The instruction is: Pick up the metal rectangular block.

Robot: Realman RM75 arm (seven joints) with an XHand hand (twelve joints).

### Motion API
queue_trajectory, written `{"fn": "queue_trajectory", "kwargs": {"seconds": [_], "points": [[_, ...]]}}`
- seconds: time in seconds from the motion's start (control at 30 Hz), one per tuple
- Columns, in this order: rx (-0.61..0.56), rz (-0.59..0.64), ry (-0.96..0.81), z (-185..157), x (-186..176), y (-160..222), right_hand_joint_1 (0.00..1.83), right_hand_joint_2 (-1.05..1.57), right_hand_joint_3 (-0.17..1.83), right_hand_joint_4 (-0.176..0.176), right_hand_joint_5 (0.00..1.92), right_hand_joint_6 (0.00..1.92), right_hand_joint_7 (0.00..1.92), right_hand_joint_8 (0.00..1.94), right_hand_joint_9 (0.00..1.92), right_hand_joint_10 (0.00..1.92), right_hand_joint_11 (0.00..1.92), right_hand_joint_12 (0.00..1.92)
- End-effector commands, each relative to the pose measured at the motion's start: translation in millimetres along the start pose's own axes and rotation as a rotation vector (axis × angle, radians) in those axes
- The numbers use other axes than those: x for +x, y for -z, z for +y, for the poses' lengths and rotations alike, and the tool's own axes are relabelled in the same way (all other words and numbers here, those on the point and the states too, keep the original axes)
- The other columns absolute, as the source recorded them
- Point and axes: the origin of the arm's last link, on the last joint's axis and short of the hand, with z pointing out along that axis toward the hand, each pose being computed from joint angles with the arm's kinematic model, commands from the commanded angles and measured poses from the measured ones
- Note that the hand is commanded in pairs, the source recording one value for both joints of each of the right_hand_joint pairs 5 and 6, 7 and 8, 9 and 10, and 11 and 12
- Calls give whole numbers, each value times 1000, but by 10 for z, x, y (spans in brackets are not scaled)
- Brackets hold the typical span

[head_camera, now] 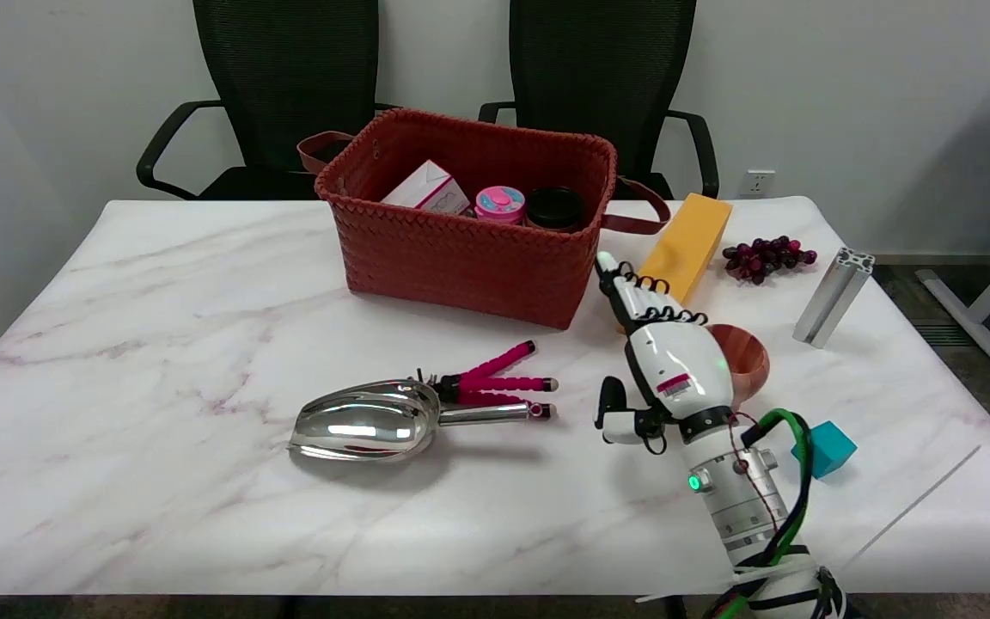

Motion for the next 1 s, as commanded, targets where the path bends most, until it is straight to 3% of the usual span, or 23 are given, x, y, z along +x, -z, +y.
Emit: {"fn": "queue_trajectory", "kwargs": {"seconds": [0.03,0.67,1.0], "points": [[-75,139,-43,-25,146,66,1346,517,1511,0,32,32,305,305,292,292,317,317],[-233,350,-4,470,373,-109,1346,540,1472,0,37,37,331,331,323,323,358,358],[-353,474,-305,872,435,-117,1344,582,1128,0,64,64,507,507,498,498,477,477]]}}
